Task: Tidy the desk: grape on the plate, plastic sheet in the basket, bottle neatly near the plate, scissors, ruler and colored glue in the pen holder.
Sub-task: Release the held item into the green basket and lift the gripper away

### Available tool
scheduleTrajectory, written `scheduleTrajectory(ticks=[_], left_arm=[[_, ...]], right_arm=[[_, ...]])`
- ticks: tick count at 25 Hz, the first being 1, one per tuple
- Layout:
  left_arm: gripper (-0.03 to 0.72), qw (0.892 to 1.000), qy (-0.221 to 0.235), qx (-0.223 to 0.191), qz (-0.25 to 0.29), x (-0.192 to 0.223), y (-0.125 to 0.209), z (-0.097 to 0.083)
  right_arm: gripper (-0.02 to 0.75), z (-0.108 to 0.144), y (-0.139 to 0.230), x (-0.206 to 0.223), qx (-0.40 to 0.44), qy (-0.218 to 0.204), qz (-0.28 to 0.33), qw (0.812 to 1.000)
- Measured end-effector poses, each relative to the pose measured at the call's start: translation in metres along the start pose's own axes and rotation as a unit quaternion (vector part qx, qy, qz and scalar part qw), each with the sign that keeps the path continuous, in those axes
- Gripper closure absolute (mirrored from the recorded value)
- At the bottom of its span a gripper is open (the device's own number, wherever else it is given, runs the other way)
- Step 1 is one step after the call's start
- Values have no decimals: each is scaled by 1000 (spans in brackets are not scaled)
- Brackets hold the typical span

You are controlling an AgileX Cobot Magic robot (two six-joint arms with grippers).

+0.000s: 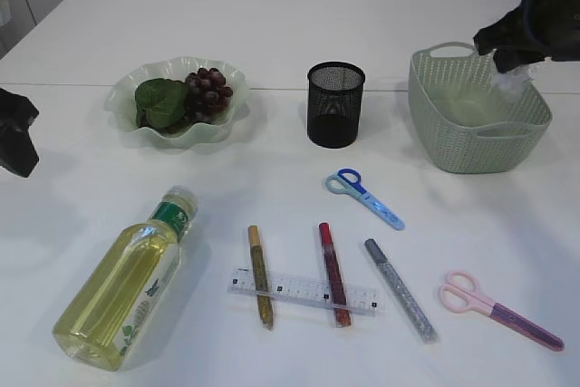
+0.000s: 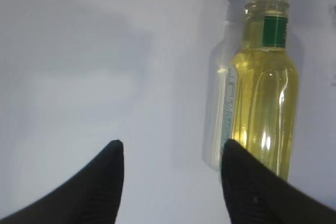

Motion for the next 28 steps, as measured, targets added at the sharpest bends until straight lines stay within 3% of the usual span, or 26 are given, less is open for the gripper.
scheduleTrajectory(ticks=[6, 12, 15, 23, 28], left_arm=[[256, 1000, 13, -8, -1, 0, -1, -5], [256, 1000, 23, -14, -2, 0, -1, -9], [256, 999, 28, -17, -1, 0, 0, -11], [256, 999, 33, -20, 12, 0, 4, -13], [256, 999, 33, -20, 12, -1, 5, -13]], right_arm=[[542, -19, -4, 31, 20, 13, 16, 1000], [379, -22, -2, 51, 22, 23, 23, 999], [342, -23, -2, 57, 22, 25, 24, 999], [232, -26, -11, 53, 40, 28, 16, 999], [212, -25, 4, 42, 59, 26, 74, 995]])
Point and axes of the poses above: a point on each arm's last joint axis where the gripper is mounted, x pointing out along that axis toward the gripper, z along the wrist's bending axis when the last joint is at zero, y = z × x, the point moved 10 cm from there along x, pointing out along that axis toward the gripper
